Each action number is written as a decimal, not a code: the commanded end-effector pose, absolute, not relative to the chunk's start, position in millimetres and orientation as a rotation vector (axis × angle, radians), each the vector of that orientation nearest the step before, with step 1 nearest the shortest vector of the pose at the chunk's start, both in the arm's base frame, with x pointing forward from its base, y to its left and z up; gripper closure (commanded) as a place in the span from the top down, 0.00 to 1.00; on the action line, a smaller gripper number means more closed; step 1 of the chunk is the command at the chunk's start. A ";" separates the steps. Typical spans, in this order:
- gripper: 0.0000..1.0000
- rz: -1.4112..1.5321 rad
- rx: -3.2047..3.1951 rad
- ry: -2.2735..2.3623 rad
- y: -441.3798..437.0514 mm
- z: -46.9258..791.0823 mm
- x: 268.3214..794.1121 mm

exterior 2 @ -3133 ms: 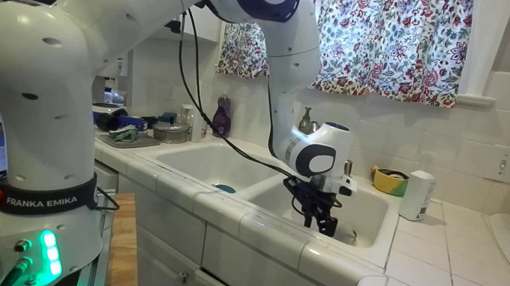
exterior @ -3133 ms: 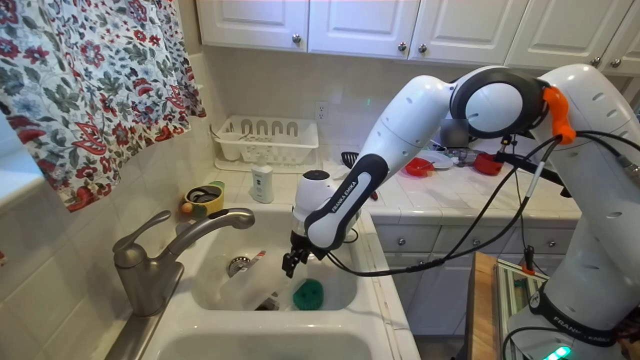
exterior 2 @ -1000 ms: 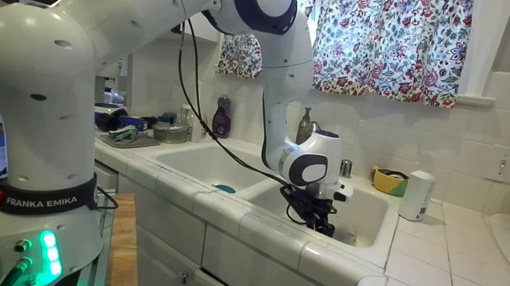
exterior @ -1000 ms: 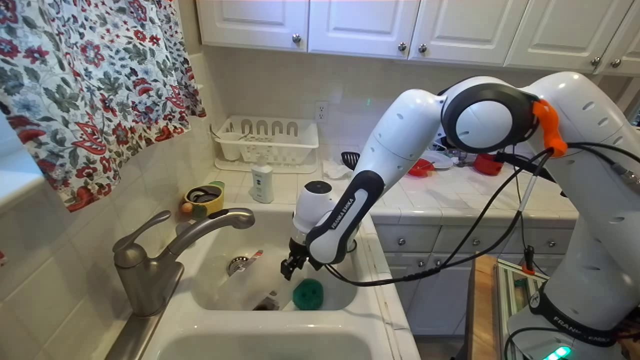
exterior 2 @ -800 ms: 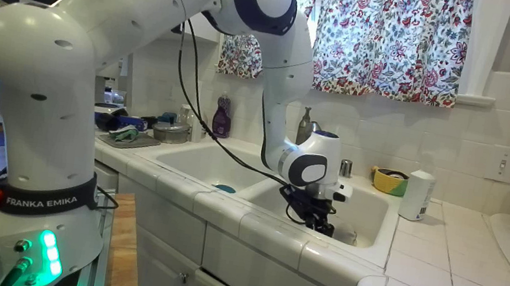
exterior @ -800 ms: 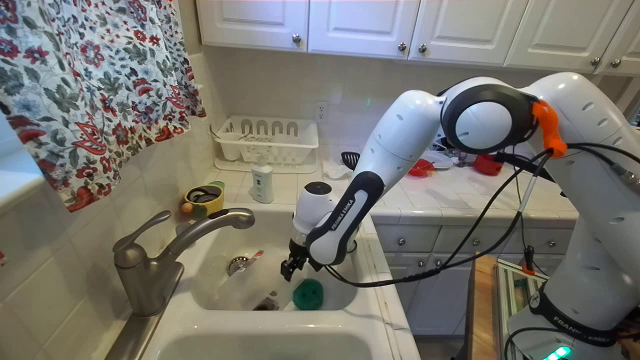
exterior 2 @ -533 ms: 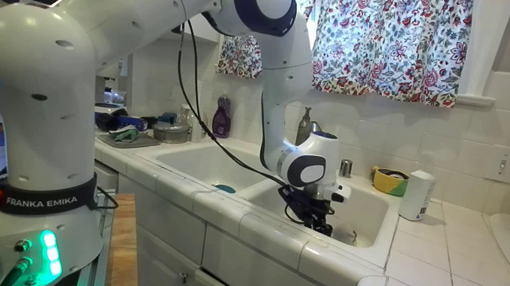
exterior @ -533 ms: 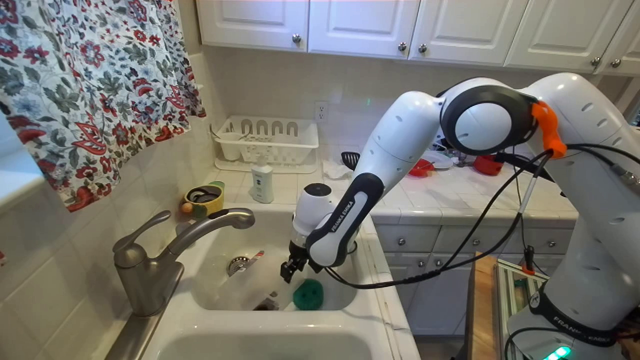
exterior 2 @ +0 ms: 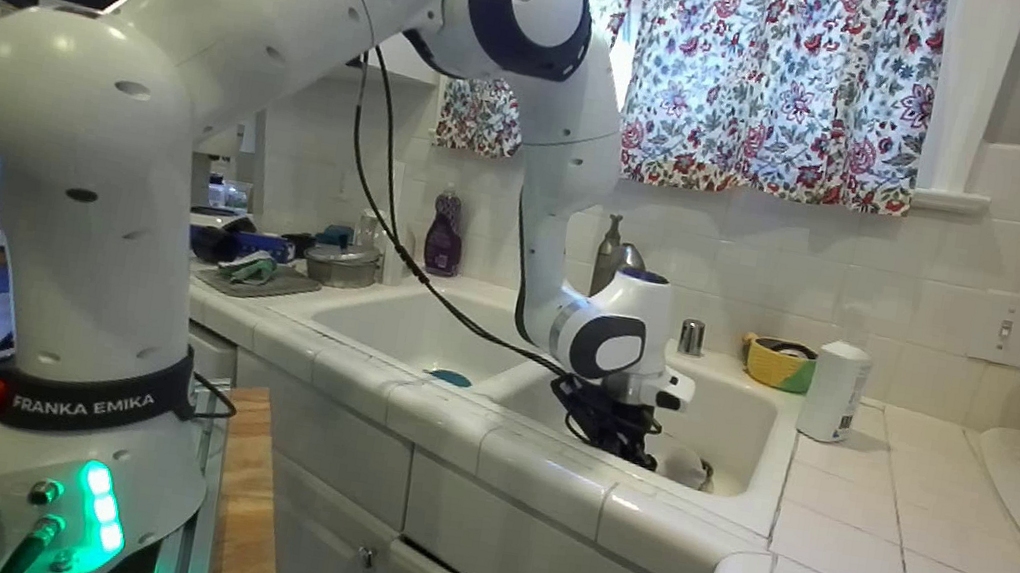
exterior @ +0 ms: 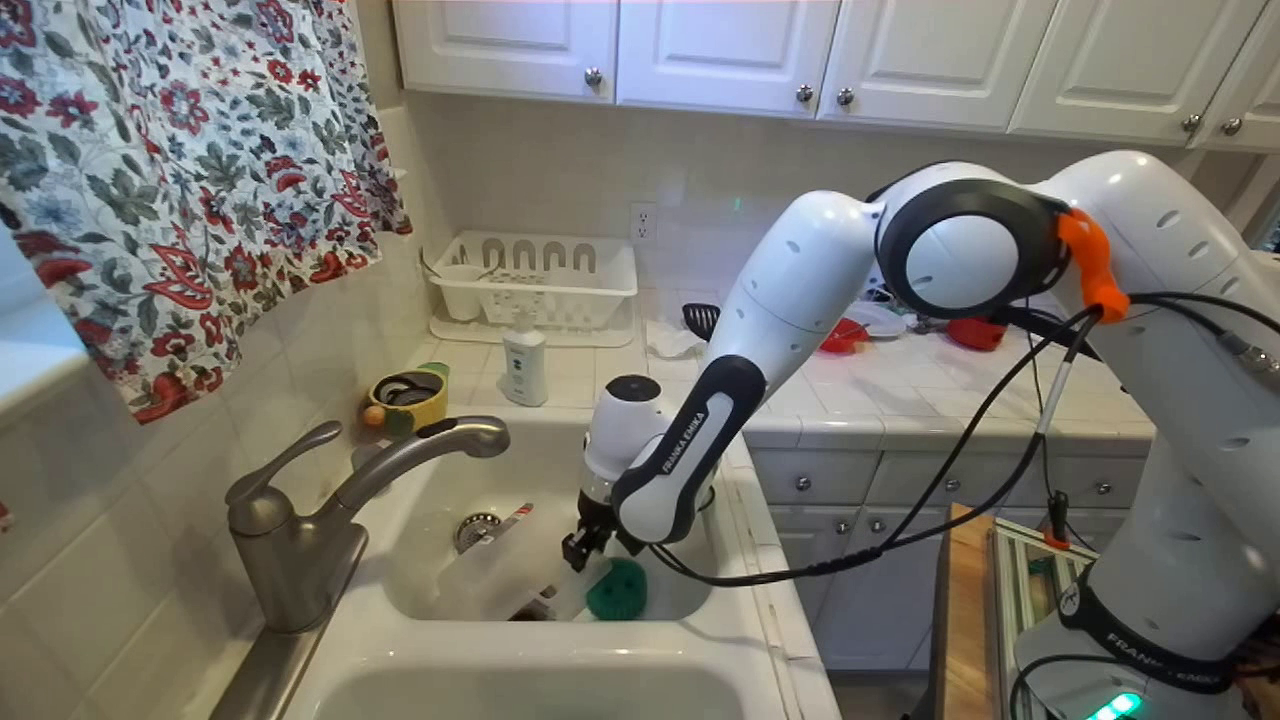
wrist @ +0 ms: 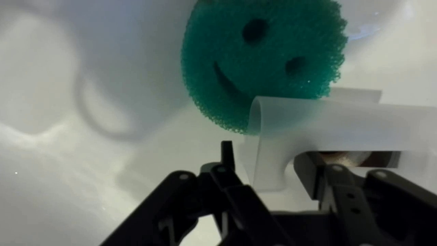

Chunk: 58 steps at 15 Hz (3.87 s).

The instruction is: Pick up the jar from the sink and put it on the right side of the sink

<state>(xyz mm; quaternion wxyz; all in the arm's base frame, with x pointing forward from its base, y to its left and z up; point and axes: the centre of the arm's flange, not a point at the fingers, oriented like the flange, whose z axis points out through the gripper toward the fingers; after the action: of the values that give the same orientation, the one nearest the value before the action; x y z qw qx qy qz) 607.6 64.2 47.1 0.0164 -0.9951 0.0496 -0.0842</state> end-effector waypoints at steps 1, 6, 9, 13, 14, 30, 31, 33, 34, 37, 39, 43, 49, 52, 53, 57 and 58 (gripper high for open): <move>0.19 -0.283 -3.089 0.200 68.7 43.2 610.0; 0.08 -0.241 -3.129 0.231 63.4 59.7 607.3; 0.08 -0.248 -3.185 0.249 59.5 75.1 601.5; 0.08 -0.315 -3.238 0.227 63.0 105.2 595.0; 0.08 -0.329 -3.246 0.229 65.4 112.3 594.1; 0.08 -0.135 -3.702 0.009 104.7 248.5 557.3; 0.08 -0.117 -3.745 0.002 107.3 258.2 554.5; 0.08 -0.092 -3.830 0.000 111.9 274.3 548.8; 0.08 -0.079 -3.878 0.000 114.2 281.7 545.7; 0.08 -0.008 -4.020 0.026 112.6 300.4 538.8; 0.08 0.037 -4.115 0.036 103.7 307.8 535.9; 0.08 0.147 -4.280 0.035 71.7 311.1 535.5; 0.08 0.129 -4.443 0.067 18.3 310.3 545.8; 0.08 0.037 -4.536 0.126 -6.5 306.4 551.0; 0.08 0.005 -4.551 0.157 -13.5 305.2 552.8; 0.08 -0.128 -4.627 0.266 -41.6 294.6 556.5; 0.08 -0.147 -4.644 0.298 -48.9 290.1 557.7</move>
<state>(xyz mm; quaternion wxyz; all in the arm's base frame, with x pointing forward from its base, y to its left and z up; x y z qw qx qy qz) 555.5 -33.4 299.1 -0.6579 -0.7523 0.0331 -0.0044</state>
